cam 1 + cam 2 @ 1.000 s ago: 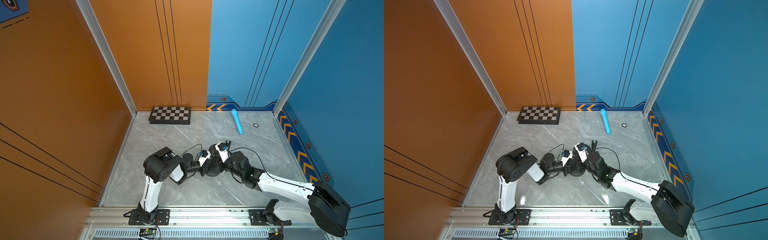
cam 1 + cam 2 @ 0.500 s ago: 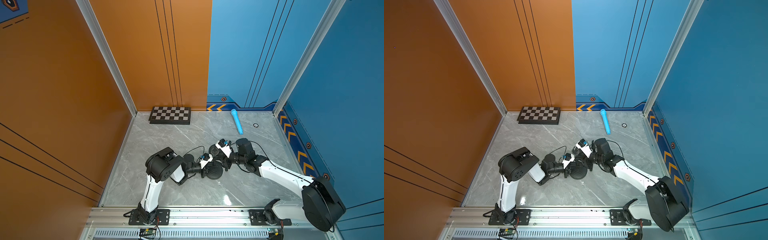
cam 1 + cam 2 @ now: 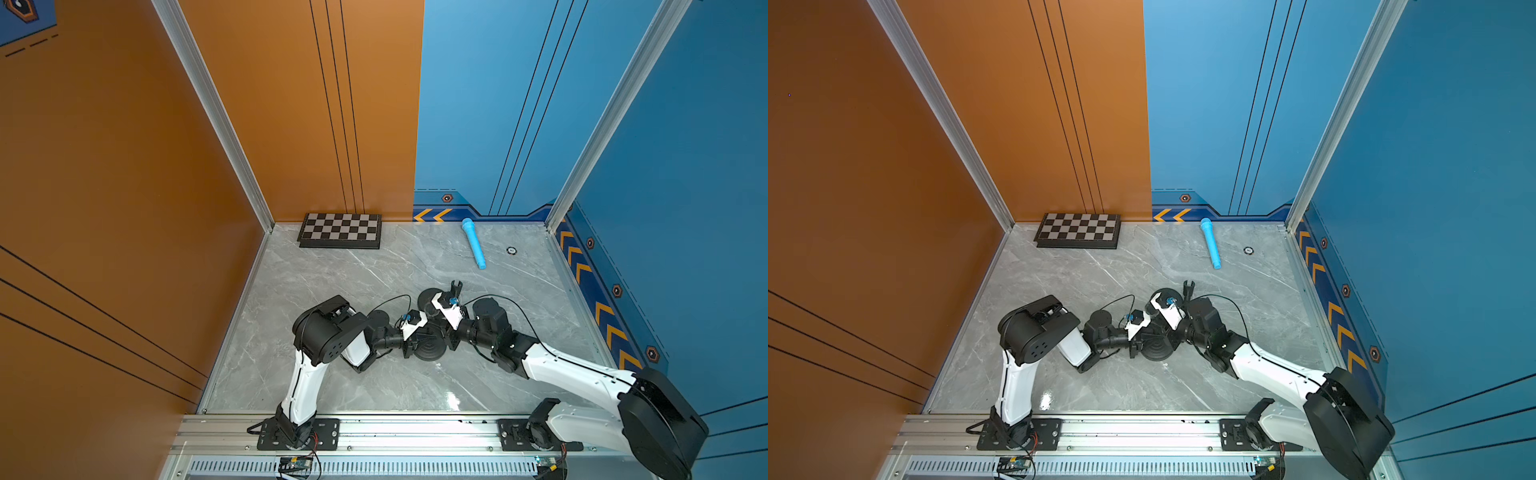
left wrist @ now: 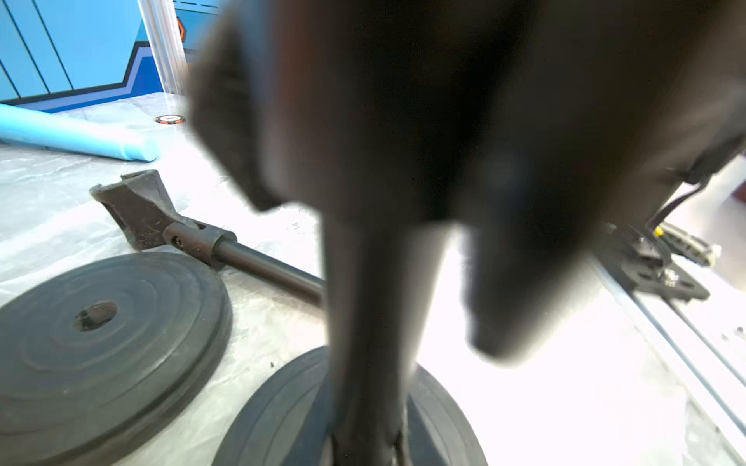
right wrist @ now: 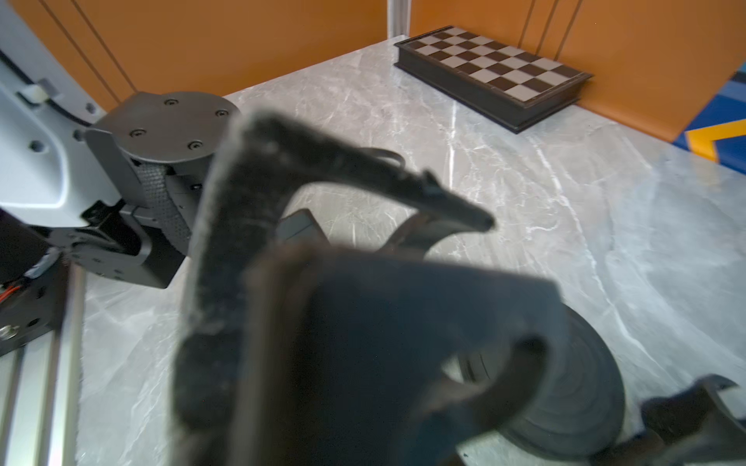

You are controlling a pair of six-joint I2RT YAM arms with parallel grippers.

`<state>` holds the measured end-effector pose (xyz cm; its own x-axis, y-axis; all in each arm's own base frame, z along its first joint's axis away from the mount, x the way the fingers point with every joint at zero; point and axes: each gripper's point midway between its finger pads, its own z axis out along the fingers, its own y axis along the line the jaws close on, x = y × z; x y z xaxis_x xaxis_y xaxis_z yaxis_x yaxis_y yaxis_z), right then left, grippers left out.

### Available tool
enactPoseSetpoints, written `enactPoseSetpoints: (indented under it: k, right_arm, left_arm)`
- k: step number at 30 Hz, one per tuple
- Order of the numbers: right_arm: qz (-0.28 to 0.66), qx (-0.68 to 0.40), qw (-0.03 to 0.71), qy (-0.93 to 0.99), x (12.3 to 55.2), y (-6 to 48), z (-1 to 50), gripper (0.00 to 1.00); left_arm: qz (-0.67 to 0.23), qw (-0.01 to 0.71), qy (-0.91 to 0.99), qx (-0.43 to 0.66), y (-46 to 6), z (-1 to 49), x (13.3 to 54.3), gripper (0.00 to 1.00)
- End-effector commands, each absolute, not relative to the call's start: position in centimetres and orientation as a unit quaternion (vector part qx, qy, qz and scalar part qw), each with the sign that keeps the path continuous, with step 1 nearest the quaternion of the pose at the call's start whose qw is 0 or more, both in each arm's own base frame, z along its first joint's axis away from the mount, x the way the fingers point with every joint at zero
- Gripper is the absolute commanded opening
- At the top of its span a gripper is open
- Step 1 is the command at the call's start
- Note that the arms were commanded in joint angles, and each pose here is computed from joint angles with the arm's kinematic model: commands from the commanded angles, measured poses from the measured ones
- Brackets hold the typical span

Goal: Assemble a microphone stand
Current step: Screw the microphone stand pole into the microphone stand base.

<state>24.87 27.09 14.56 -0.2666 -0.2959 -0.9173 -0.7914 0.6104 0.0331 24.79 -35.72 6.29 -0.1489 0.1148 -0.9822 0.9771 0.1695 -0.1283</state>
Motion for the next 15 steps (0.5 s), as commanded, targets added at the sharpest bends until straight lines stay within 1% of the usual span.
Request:
enactPoseSetpoints:
  k: [1,4,7,8,9,11,13,15]
  right_arm:
    - [0.128,-0.206,0.536,0.809,26.8,22.9,13.1,0.0]
    - [0.129,-0.145,0.548,0.813,26.9,22.0,13.0,0.0]
    - [0.127,-0.146,0.535,0.823,26.9,22.3,12.8,0.0]
    - [0.134,-0.147,0.531,0.824,26.9,22.5,12.7,0.0]
    - [0.146,-0.152,0.528,0.823,26.8,22.9,12.8,0.0]
    - [0.167,-0.192,0.511,0.821,26.4,24.2,12.9,0.0]
    - [0.182,-0.244,0.492,0.816,25.8,25.4,13.1,0.14]
    - [0.21,-0.295,0.472,0.804,25.1,26.4,13.6,0.22]
  left_arm:
    - [-0.463,0.446,0.63,0.435,-36.3,5.2,24.5,0.25]
    - [-0.454,0.454,0.636,0.428,-36.3,5.2,24.9,0.29]
    - [-0.448,0.456,0.642,0.424,-36.2,4.9,25.2,0.3]
    - [-0.447,0.456,0.644,0.422,-36.2,4.9,25.2,0.28]
    - [-0.447,0.455,0.644,0.422,-36.2,4.8,25.2,0.23]
    - [-0.453,0.45,0.643,0.424,-36.4,4.6,25.2,0.08]
    - [-0.456,0.445,0.642,0.426,-36.4,4.3,25.1,0.02]
    - [-0.456,0.444,0.638,0.434,-36.3,4.2,24.8,0.0]
